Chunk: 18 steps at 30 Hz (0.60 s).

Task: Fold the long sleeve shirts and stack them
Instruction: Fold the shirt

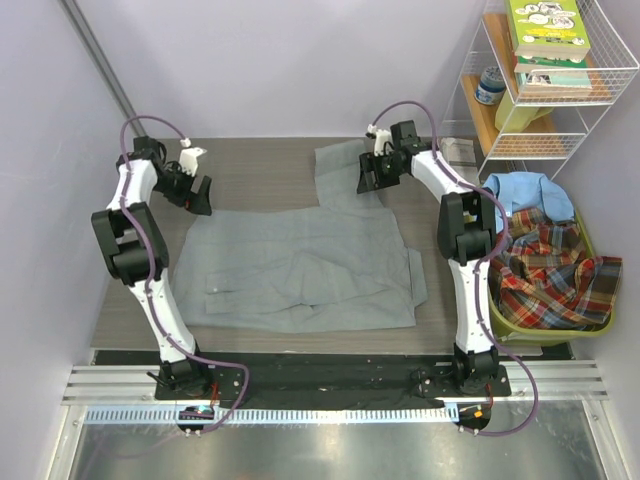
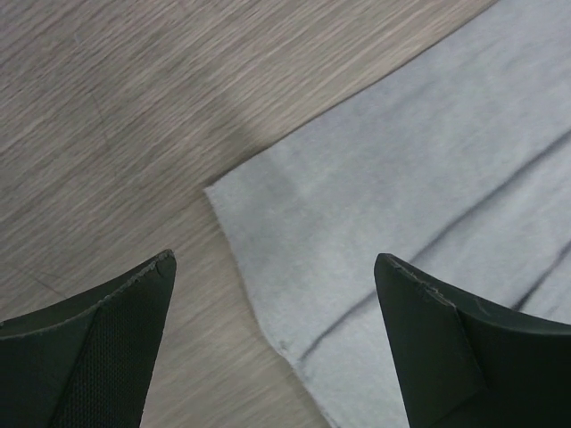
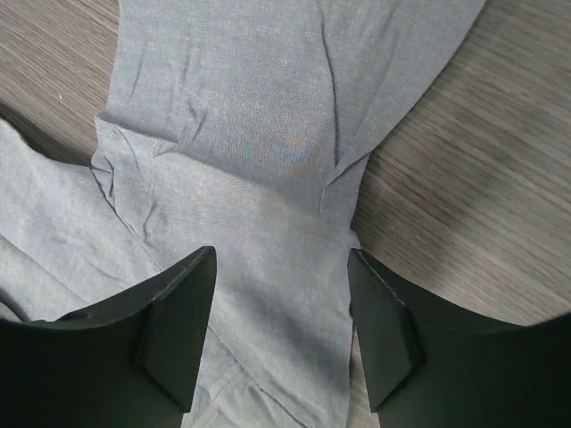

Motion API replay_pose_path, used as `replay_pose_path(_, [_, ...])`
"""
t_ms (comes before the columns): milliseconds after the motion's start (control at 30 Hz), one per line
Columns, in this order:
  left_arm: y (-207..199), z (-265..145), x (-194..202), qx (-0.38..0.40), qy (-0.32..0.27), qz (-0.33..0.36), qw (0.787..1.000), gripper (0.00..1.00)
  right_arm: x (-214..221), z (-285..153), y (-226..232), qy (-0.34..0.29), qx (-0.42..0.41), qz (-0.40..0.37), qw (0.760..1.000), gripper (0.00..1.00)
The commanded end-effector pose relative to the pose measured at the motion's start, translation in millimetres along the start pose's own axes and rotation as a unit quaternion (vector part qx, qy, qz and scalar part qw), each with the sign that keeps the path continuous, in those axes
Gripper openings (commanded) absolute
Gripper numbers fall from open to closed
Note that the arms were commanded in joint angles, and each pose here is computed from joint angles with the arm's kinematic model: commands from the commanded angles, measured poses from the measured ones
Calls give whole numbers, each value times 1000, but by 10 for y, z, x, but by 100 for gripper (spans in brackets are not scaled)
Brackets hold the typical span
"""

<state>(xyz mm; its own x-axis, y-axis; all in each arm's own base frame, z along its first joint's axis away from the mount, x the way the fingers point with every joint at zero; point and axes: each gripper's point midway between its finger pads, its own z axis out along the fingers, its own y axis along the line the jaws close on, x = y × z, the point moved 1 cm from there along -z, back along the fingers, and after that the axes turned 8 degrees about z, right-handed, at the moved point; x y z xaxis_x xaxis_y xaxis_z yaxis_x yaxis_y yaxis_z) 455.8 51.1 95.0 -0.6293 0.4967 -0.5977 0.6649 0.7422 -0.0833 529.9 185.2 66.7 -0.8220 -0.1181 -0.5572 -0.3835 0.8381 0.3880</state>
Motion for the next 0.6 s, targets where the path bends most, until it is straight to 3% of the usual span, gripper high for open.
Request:
replay_pose_path(0, [181, 39, 36, -8, 26, 43, 999, 87, -105, 47, 67, -17, -25, -1, 1000, 65])
replay_pose_path(133, [237, 227, 100, -2, 35, 42, 998, 70, -58, 112, 59, -10, -32, 7, 999, 56])
replay_pose_path(400, [214, 496, 129, 15, 49, 45, 998, 66, -77, 174, 85, -13, -47, 13, 999, 42])
replay_pose_path(567, [246, 549, 134, 13, 49, 40, 998, 65, -196, 92, 86, -29, -41, 7, 999, 48])
